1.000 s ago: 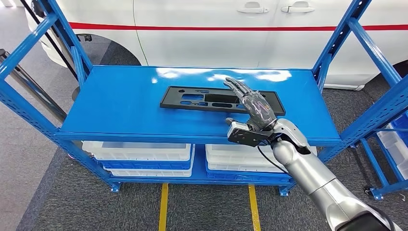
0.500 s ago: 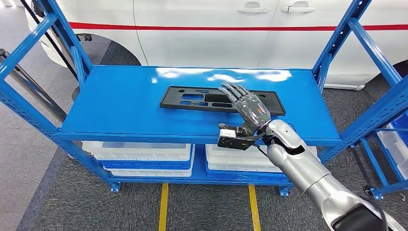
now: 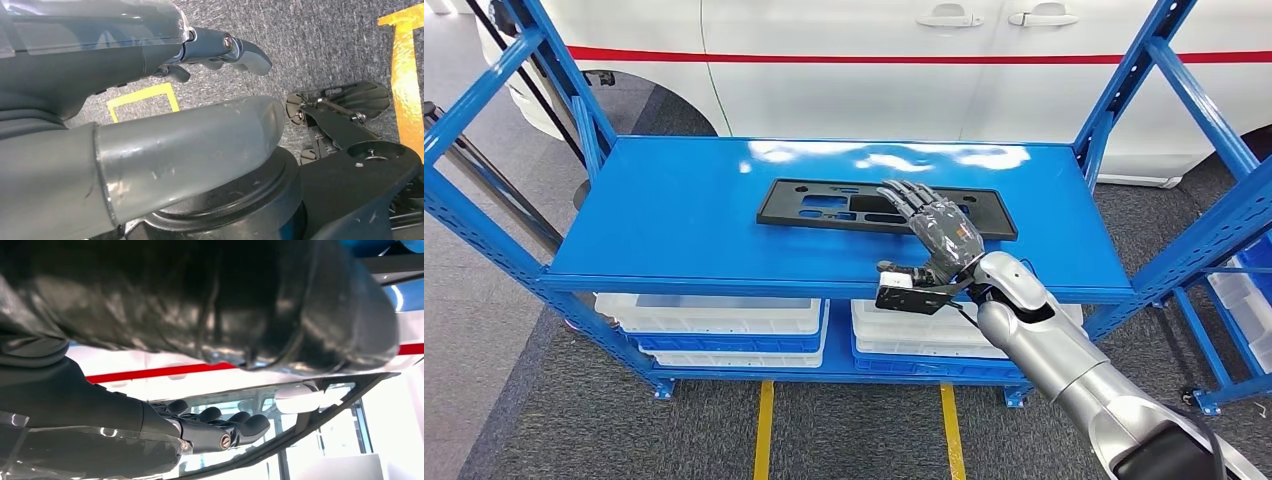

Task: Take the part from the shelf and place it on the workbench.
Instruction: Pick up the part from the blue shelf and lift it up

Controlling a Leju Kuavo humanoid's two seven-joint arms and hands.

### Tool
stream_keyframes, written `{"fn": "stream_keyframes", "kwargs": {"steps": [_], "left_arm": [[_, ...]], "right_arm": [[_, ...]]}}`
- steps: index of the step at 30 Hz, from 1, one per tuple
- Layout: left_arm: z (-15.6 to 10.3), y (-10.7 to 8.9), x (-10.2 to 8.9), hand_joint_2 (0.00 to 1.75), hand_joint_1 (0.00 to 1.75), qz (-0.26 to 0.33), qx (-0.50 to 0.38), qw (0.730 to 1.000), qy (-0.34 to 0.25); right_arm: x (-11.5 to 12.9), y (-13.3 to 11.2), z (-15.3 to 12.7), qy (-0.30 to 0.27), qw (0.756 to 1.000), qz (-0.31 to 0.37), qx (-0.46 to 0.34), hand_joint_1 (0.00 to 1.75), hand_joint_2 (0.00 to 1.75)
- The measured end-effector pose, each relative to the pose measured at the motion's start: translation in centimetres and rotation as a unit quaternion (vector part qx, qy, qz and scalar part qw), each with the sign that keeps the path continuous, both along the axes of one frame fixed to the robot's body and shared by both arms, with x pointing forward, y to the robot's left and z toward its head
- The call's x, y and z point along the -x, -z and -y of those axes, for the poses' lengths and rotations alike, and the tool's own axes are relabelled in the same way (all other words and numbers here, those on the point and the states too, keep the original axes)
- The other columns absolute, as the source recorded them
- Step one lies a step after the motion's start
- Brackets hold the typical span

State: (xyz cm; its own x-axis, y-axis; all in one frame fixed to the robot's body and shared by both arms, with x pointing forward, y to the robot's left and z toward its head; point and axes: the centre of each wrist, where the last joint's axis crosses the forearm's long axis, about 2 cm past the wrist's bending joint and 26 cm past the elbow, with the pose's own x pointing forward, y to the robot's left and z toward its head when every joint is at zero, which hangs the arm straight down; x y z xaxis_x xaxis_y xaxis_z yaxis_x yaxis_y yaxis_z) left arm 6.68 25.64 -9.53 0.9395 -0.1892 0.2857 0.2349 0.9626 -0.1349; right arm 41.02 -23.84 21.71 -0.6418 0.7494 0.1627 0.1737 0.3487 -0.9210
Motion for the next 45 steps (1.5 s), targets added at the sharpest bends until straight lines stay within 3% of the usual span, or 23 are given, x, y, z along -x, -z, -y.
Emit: {"fn": "stream_keyframes", "kwargs": {"steps": [31,45], "left_arm": [[-0.2,-0.1,-0.2,0.0,0.0,0.006,-0.012,1.0,0.006],[0.1,-0.1,0.7,0.0,0.0,0.004,-0.016,1.0,0.008]], "right_arm": [[0.0,0.7,0.0,-0.007,1.0,-0.012,0.006,0.0,0.0],[0.0,1.1,0.1,-0.011,1.0,-0.02,0.01,0.0,0.0]]}}
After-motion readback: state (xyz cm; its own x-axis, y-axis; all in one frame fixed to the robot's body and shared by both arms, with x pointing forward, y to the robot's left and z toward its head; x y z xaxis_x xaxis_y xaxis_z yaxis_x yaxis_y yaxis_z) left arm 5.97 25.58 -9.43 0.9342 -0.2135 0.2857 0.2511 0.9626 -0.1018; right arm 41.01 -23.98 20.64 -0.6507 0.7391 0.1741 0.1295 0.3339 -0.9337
